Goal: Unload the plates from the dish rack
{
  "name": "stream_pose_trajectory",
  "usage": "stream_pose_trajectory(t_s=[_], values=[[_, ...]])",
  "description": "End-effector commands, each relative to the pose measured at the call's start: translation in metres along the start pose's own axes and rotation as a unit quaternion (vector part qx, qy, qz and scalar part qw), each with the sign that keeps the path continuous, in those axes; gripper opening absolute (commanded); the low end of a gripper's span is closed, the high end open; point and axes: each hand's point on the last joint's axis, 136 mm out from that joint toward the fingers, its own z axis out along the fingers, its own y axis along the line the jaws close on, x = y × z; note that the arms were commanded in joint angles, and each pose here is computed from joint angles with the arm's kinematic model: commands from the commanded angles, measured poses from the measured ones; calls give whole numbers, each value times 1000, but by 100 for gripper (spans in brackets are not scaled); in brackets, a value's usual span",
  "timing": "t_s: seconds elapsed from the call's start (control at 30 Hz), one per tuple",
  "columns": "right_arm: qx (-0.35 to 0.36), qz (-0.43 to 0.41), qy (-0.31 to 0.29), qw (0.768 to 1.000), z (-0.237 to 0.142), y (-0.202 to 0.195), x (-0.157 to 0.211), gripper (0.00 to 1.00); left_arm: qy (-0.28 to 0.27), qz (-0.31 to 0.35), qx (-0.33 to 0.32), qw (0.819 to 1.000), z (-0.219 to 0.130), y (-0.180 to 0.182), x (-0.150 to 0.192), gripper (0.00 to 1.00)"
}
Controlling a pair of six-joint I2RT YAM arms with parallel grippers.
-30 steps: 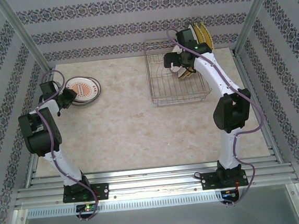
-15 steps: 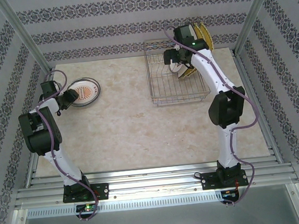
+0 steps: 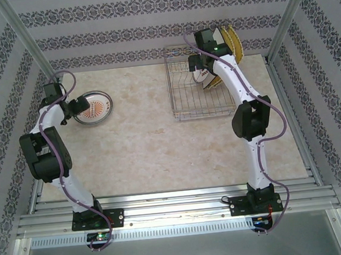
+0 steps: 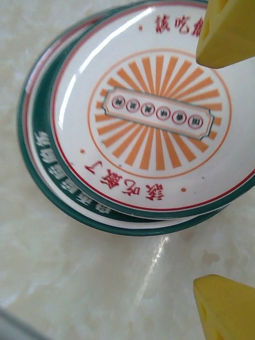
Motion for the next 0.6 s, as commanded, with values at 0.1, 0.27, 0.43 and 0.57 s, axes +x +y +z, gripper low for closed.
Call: stream_pose_trajectory(t_s=[0.1, 0.27, 0.43, 0.57], values=[[23, 12, -31, 999, 18, -5, -18, 98, 37, 101, -43, 993, -42, -30, -1, 100], [38, 22, -39, 998, 31, -7, -23, 98, 83, 166, -49, 981, -50, -62, 10, 100], [41, 33, -44, 998, 44, -6, -26, 98, 101, 187, -21, 977, -48, -89, 16, 100], [41, 37, -42, 998, 58, -3, -24, 98, 116, 200, -16, 973, -41, -101, 23, 100]])
